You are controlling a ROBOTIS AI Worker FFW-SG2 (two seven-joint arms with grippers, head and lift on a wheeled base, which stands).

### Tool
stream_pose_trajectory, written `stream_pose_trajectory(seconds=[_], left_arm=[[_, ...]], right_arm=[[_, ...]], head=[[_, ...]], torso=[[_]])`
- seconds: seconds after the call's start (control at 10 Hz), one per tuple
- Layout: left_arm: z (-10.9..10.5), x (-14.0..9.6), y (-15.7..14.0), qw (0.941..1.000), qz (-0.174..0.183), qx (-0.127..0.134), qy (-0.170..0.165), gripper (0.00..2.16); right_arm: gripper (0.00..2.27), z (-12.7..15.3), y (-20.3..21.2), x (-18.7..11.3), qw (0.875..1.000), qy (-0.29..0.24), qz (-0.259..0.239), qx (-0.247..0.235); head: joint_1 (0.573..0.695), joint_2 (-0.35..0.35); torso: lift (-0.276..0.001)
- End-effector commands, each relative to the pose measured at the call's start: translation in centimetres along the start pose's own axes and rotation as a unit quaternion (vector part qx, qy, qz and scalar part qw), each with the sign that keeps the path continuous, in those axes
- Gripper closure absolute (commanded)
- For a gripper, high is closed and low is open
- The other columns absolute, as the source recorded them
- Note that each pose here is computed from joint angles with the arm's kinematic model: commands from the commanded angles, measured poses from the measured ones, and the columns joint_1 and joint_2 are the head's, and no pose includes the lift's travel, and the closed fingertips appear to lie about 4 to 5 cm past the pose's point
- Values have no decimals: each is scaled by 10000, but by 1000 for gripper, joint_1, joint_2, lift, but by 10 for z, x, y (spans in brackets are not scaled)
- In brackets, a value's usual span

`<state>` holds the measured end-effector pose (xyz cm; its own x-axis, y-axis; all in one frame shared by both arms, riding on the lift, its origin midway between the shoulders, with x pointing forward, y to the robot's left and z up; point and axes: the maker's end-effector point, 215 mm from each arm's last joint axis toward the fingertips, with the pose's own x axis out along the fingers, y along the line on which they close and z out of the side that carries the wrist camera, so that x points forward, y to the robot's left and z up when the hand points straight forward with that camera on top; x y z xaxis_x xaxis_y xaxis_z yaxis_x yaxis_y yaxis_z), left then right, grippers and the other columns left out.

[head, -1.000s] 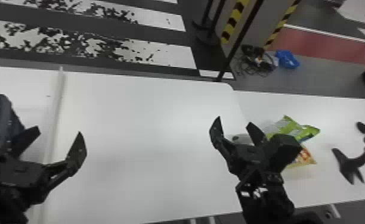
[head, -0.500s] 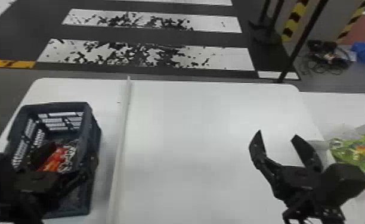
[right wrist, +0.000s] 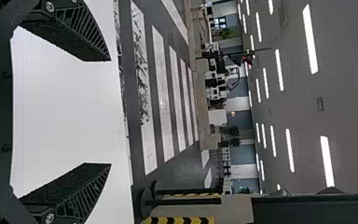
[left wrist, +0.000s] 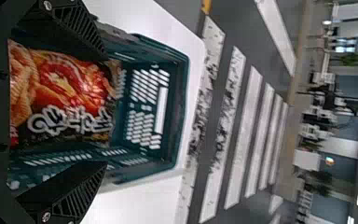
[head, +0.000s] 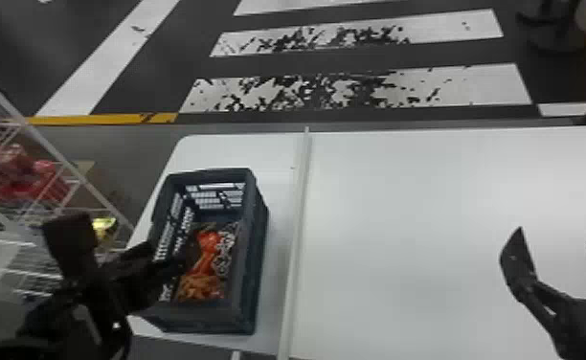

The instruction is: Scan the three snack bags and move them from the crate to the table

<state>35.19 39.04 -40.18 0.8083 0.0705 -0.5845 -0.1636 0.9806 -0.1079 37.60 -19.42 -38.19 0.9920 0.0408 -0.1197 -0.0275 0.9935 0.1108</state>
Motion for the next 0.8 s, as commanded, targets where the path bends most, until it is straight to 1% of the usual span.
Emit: stream_pose_trajectory(seconds=[0.0, 0.1, 0.2, 0.3, 0.5, 0.6, 0.7], left_arm=[[0, 14, 19, 9995, 123, -207, 224, 90], [0, 22, 20, 9991, 76, -314, 269, 90], [4, 31, 19, 9990, 19, -353, 272, 90], [10, 39, 16, 9989, -38, -389, 249, 90], [6, 57, 11, 9978, -121, -405, 508, 100], [2, 68, 10, 9974, -101, -264, 663, 100], [-9, 79, 2, 9947, -144, -73, 1018, 100]], right_arm=[[83, 1, 4, -1, 9999, -27, 93, -86], [83, 1, 4, -2, 9999, -22, 112, -111], [83, 1, 3, -2, 9998, -20, 126, -147], [83, 2, 2, -1, 9997, -40, 143, -170], [83, 2, 2, 1, 9997, -41, 144, -191], [83, 1, 1, 4, 9997, -35, 144, -213], [83, 0, -1, 7, 9996, -30, 129, -230]], head=[[695, 286], [695, 320], [695, 330], [695, 329], [695, 317], [695, 309], [695, 304]], torso=[[-62], [-62], [-62], [-62], [-62], [-62], [-62]])
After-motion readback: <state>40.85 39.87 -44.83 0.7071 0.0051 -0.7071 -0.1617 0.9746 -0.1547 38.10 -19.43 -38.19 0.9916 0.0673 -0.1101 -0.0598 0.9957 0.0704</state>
